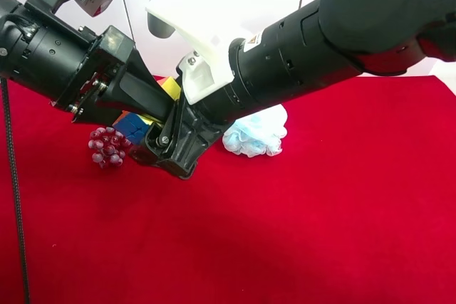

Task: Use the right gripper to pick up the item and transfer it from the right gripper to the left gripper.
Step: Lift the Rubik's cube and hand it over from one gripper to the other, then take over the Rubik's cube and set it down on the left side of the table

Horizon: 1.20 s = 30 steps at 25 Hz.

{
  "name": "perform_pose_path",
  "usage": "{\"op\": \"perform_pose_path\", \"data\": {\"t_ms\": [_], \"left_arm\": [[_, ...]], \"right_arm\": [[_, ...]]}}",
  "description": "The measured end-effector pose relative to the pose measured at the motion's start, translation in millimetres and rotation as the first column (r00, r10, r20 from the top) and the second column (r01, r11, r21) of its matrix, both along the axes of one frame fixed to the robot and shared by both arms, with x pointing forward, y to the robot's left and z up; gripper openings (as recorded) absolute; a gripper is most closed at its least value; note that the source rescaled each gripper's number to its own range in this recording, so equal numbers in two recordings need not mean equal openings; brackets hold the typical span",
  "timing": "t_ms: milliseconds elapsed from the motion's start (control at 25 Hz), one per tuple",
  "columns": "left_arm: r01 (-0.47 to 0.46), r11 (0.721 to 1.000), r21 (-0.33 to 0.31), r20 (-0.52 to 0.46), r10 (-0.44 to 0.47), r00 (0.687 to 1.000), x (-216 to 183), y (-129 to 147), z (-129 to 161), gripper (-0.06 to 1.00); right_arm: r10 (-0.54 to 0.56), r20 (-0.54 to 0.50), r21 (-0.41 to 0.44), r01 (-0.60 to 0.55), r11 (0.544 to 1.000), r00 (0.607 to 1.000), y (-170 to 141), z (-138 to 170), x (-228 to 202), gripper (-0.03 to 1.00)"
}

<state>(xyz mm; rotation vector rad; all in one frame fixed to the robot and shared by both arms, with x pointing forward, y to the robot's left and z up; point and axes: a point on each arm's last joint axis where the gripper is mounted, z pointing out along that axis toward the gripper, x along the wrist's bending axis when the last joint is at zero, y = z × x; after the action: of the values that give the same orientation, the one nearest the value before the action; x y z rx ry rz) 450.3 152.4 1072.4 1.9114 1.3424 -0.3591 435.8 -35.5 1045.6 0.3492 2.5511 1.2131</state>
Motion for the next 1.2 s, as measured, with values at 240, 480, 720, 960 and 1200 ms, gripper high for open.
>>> {"op": "perform_pose_path", "data": {"t_ms": [240,480,720,960,1200], "left_arm": [[0.001,1.000,0.000,-0.001,-0.001,1.000,0,0,0,0.00],[0.002,1.000,0.000,-0.001,-0.002,1.000,0,0,0,0.00],[0.002,1.000,0.000,-0.001,-0.002,1.000,0,0,0,0.00],[0.002,1.000,0.000,-0.001,-0.002,1.000,0,0,0,0.00],[-0.002,1.000,0.000,0.004,0.002,1.000,0,0,0,0.00]], "right_arm": [[0.060,-0.025,-0.057,-0.061,0.997,0.998,-6,3,-9,0.99],[0.019,-0.038,-0.088,-0.022,0.996,0.999,-27,27,-23,1.00],[-0.091,-0.134,-0.191,0.065,0.979,0.987,-55,39,-39,1.00],[-0.198,-0.261,-0.283,0.121,0.951,0.945,-83,50,-61,1.00],[-0.267,-0.334,-0.328,0.154,0.932,0.904,-110,59,-85,1.00]]}}
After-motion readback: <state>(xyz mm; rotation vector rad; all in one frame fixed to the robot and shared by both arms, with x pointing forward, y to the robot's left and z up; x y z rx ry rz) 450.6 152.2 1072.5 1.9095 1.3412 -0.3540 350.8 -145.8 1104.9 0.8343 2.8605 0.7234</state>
